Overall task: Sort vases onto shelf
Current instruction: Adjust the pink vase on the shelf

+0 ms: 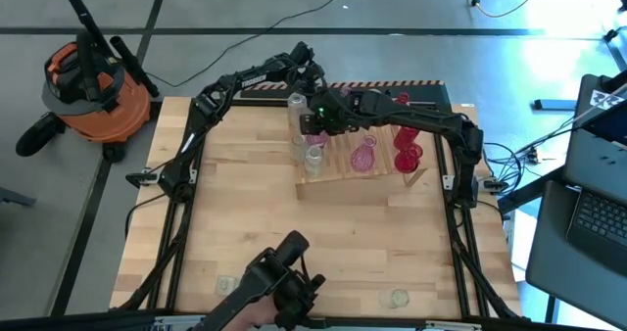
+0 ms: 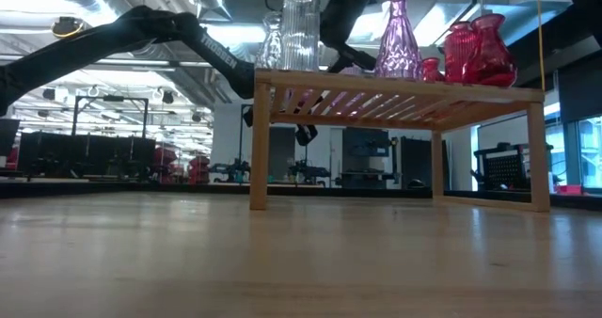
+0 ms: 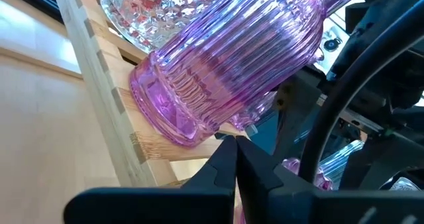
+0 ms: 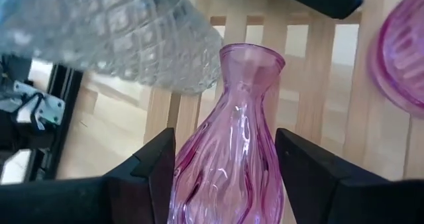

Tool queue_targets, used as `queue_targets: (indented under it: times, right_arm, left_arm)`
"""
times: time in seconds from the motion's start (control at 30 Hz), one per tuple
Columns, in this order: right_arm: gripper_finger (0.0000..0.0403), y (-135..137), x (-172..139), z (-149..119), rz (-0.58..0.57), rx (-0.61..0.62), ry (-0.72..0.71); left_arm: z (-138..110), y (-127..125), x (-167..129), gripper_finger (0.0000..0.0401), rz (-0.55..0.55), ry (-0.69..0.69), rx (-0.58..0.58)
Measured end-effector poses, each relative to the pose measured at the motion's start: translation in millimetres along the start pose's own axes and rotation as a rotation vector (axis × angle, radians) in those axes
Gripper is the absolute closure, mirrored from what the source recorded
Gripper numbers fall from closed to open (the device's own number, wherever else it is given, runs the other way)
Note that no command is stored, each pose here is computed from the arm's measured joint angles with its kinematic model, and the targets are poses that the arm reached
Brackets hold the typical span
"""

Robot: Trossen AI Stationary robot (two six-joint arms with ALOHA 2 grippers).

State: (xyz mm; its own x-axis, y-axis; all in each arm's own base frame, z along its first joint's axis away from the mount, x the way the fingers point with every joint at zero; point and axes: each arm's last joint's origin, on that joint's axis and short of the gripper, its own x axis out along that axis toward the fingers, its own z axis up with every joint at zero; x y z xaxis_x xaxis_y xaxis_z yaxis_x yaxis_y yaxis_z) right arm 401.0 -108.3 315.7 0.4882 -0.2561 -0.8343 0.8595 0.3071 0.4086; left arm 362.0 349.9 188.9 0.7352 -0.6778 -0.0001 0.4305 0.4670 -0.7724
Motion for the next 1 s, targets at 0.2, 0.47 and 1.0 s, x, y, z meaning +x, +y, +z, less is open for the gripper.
queue_targets:
  times: [0.2,0.47,1.0]
  right_arm:
    - [0.0196,0.3,-7.5,1.9,-0.04,-0.1,-0.011]
    - [0.0196,-3.2,-13.9,1.0,-0.09,-0.184,0.023]
    - [0.0196,-10.2,-26.1,-0.3,-0.137,-0.263,0.042]
  left_arm:
    - [0.2,0.2,-5.3,0.0401,0.007,-0.008,-0.001]
    - [0.4,0.3,-10.9,0.0401,0.014,-0.017,-0.001]
    - [0.4,0.5,-13.7,0.0401,0.017,-0.021,-0.001]
